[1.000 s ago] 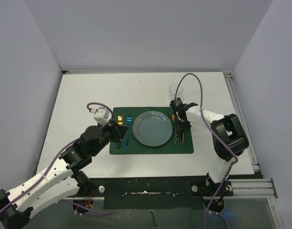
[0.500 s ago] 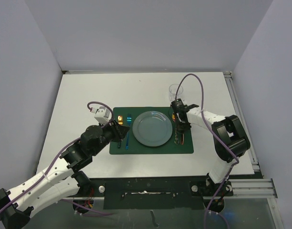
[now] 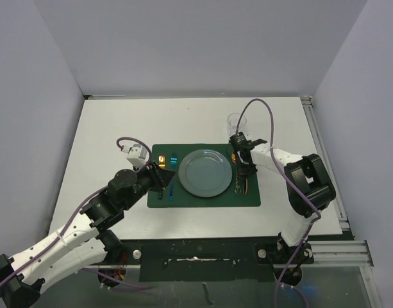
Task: Set the dinner table for one person
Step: Place the knife on the napkin.
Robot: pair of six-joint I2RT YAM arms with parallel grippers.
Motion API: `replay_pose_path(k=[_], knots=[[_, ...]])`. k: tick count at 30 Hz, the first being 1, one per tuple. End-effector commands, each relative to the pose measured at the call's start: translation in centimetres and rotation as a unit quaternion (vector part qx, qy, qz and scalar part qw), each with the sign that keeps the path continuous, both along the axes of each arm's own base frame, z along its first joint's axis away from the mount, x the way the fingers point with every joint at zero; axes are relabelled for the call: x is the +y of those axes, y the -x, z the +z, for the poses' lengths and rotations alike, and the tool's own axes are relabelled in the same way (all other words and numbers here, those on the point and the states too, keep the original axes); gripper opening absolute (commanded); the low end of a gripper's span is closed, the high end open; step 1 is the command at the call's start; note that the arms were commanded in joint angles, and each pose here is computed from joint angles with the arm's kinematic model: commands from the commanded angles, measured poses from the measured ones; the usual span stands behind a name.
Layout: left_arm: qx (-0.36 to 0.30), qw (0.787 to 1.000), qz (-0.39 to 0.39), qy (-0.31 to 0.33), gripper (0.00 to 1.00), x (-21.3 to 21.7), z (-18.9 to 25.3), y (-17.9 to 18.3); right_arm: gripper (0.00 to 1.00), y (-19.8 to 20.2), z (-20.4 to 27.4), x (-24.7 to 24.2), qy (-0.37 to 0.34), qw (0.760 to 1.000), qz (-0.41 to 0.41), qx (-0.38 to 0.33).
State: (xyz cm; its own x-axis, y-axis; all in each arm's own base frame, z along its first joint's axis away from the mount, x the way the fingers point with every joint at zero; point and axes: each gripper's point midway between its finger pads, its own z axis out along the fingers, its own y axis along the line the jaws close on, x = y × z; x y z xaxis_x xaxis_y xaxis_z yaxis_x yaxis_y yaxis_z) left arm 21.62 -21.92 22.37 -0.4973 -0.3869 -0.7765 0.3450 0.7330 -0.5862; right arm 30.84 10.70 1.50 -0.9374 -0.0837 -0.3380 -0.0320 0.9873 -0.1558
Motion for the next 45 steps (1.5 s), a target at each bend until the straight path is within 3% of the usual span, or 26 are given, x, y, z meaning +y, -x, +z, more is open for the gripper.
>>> replay_pose_path(k=[1, 25, 37, 45], knots=[[-0.028, 0.999, -0.004, 0.033, 0.24, -0.4, 2.2, -0.1, 0.19, 3.3, -2.1, -4.6, 0.097, 0.992, -0.023, 0.076], [-0.03, 0.999, -0.003, 0.039, 0.24, -0.3, 2.3, 0.0, 0.18, 3.4, -1.0, -5.8, 0.122, 0.989, -0.023, 0.084], [-0.027, 0.999, -0.005, 0.042, 0.24, -0.5, 2.2, 0.0, 0.36, 2.0, 2.3, -4.7, 0.084, 0.995, -0.025, 0.039], [-0.026, 0.998, -0.01, 0.053, 0.24, -0.9, 2.4, 0.0, 0.37, 1.9, 4.2, -2.9, 0.033, 0.999, -0.007, 0.027]])
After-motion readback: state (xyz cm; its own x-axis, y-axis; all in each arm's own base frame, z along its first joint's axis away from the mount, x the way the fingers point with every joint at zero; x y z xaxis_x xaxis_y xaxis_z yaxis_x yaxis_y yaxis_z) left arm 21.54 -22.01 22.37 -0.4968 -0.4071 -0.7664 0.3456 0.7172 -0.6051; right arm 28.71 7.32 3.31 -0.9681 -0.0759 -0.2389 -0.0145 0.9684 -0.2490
